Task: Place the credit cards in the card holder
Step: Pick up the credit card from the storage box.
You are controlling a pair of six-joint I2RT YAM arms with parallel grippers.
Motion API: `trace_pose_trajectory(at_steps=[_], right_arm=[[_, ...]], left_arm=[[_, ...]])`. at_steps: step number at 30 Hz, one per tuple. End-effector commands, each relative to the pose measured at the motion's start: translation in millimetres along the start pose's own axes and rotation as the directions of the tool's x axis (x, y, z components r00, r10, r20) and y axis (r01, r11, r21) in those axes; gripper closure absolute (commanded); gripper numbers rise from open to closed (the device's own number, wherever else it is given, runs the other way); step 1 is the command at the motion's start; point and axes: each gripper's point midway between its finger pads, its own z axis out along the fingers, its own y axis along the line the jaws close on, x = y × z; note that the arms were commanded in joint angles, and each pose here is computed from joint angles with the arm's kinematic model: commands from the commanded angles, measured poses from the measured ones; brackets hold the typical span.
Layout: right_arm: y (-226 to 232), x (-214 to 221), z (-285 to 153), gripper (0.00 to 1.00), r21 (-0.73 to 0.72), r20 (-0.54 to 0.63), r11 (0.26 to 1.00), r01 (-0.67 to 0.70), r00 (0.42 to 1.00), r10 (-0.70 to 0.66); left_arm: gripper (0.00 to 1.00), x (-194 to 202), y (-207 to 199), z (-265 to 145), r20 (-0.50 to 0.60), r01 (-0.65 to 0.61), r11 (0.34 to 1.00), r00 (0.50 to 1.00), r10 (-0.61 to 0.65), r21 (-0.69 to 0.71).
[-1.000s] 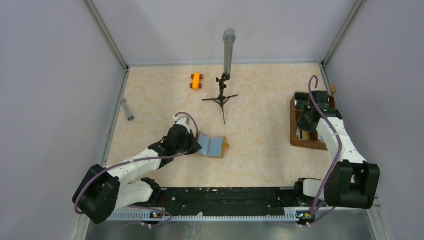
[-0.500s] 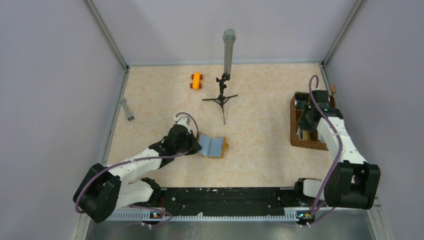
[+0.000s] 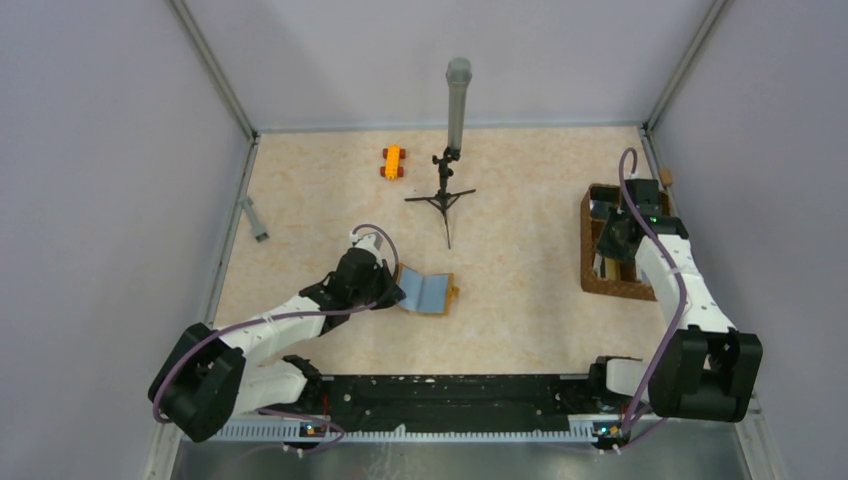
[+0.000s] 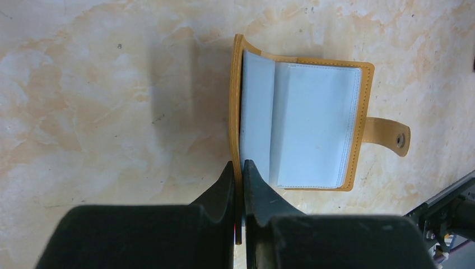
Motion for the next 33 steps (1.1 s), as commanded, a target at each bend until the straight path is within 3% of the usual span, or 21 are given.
trace_pose_trajectory(at_steps=[1, 13, 29, 33], right_arm=[[12, -36, -18, 1.0, -0.066, 0.124, 0.998, 0.009, 0.992, 0.0], [5, -49, -26, 1.0, 0.01, 0.159, 1.0, 0.023, 0.987, -0.024], [20, -59, -38, 1.0, -0.024, 0.213, 0.998, 0.054, 0.976, -0.048], [10, -66, -42, 1.0, 0.04, 0.236, 0.998, 0.042, 0.97, -0.05]], left_arm=[[0.97, -14, -12, 1, 0.028, -0.004, 0.999, 1.0, 0.003, 0.035], [0.97, -14, -14, 1, 0.024, -0.004, 0.999, 1.0, 0.003, 0.041], [0.97, -11, -14, 4, 0.011, -0.002, 0.999, 1.0, 0.001, 0.043], [0.97, -11, -15, 4, 0.011, -0.002, 0.999, 1.0, 0.002, 0.045]])
